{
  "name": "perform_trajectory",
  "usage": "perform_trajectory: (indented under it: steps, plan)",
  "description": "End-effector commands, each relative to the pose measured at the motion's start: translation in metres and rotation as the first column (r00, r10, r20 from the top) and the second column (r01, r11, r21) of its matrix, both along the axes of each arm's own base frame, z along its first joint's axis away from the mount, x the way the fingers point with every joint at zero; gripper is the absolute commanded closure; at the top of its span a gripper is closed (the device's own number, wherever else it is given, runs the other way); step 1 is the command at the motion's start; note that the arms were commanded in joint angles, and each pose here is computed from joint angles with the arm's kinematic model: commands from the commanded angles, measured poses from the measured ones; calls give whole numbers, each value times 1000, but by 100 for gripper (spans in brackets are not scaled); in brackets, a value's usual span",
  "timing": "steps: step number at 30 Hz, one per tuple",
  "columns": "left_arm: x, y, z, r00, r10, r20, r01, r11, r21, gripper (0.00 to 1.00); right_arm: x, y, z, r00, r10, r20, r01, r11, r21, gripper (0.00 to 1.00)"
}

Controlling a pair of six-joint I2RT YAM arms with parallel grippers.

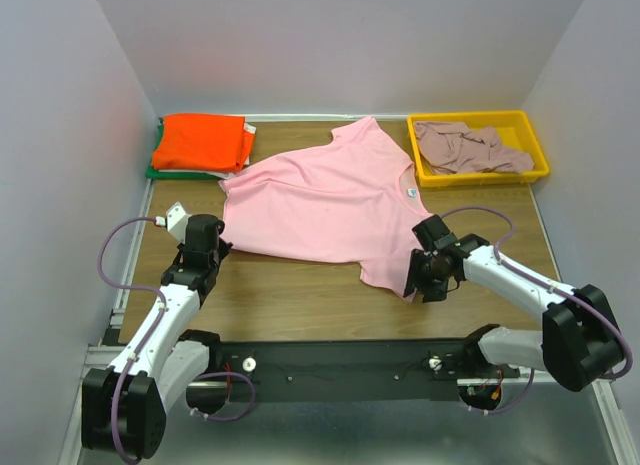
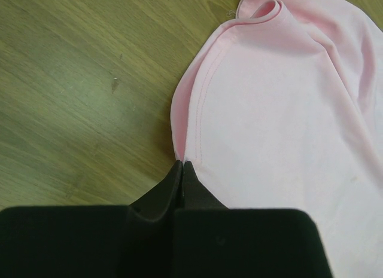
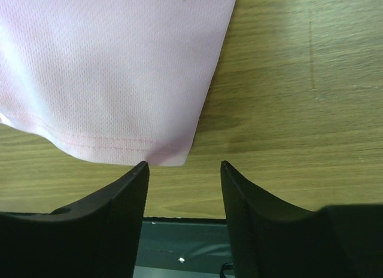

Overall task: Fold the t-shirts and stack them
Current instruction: Fold the tshirt

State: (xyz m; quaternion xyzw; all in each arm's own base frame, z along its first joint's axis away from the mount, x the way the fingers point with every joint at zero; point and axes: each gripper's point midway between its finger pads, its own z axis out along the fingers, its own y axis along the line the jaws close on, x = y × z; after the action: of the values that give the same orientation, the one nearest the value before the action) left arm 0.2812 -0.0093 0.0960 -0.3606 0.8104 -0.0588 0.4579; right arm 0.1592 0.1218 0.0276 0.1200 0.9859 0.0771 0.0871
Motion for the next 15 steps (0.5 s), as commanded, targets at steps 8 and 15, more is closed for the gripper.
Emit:
perform_trajectory:
  steps: [8, 15]
  plan:
    - [4, -1, 6, 1000, -12, 23, 12, 1000, 1, 100, 5, -4, -15, 1000, -23, 16, 23, 999, -33, 52]
    - [3, -1, 3, 1000, -15, 11, 15, 1000, 4, 100, 3, -3, -22, 1000, -20, 5, 20, 999, -32, 60]
